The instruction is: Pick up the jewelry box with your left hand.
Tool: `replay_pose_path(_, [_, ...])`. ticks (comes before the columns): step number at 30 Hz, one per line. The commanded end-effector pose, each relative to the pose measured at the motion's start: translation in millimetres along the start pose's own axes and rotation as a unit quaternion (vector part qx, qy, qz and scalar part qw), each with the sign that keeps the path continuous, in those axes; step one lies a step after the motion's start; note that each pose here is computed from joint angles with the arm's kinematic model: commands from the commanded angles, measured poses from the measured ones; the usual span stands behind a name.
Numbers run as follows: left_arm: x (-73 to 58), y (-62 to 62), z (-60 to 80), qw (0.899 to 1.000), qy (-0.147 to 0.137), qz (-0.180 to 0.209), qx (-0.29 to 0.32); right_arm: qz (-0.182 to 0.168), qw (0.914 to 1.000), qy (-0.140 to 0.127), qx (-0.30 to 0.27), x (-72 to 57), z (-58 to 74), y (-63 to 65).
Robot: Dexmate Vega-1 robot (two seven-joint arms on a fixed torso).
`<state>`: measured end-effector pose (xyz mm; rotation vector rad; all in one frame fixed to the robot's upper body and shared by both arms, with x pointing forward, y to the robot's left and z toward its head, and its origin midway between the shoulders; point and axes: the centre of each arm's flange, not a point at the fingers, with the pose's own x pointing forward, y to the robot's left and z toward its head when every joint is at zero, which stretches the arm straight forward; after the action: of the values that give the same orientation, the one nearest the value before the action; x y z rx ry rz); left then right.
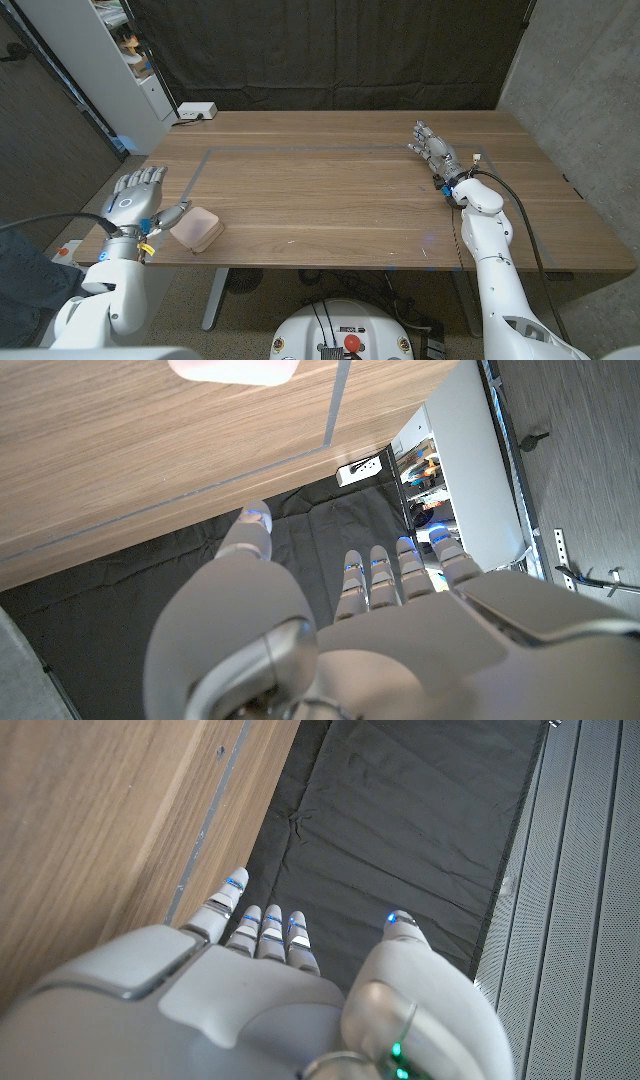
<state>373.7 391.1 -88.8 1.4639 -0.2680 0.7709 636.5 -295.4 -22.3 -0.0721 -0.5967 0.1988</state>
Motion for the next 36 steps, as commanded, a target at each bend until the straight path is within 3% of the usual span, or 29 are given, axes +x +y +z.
replay_pose_path(1, [11.2,-10.2,3.3,0.998,0.011,-0.057,0.011,0.0,1.0,0.004,-0.004,0.9,0.2,2.1])
replay_pose_path(5, [16.2,-10.1,0.9,0.995,0.013,-0.092,-0.018,-0.002,1.0,0.003,-0.005,0.2,1.0,1.4])
replay_pose_path(21, [25.3,-18.6,1.1,0.987,-0.002,-0.131,-0.094,-0.006,1.0,0.006,-0.004,-1.2,2.1,0.0])
replay_pose_path(29, [29.5,-25.9,8.8,0.984,-0.01,-0.152,-0.097,-0.006,1.0,0.004,-0.006,-1.8,2.1,-1.4])
replay_pose_path(36, [32.1,-25.3,14.3,0.982,-0.011,-0.173,-0.081,-0.01,0.9999,0.004,0.0,-2.5,0.6,-3.8])
